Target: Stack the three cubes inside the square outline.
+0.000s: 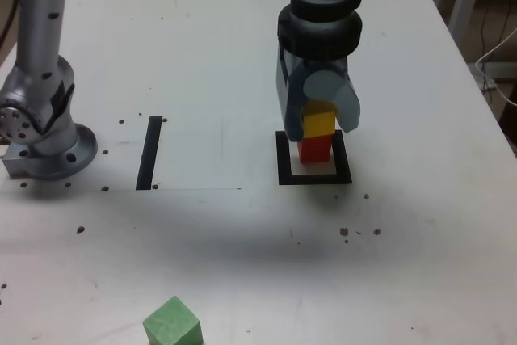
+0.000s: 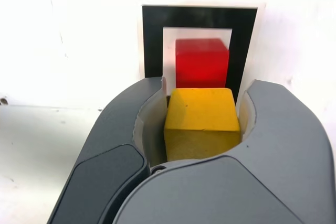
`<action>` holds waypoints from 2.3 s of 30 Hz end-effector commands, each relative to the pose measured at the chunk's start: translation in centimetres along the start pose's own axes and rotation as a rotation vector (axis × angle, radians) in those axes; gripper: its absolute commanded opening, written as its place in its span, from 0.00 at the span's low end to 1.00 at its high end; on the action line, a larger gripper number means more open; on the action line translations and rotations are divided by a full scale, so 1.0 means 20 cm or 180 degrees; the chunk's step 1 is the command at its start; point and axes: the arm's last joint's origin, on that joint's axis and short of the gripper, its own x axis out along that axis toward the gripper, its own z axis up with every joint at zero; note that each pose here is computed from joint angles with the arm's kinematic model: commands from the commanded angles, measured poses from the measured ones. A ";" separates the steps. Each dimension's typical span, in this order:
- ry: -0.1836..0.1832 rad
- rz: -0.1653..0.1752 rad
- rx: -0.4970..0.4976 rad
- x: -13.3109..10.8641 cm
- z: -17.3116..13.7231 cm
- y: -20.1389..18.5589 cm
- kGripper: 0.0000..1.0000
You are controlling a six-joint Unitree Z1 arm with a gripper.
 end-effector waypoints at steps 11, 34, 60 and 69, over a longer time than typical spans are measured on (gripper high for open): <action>0.0109 0.0039 0.0033 0.06 0.02 0.01 0.35; 0.0123 0.0087 0.0050 0.09 0.04 0.03 0.38; 0.0139 0.0049 0.0086 0.09 0.01 0.03 0.99; 0.0110 0.0081 0.0150 0.01 -0.06 0.02 0.99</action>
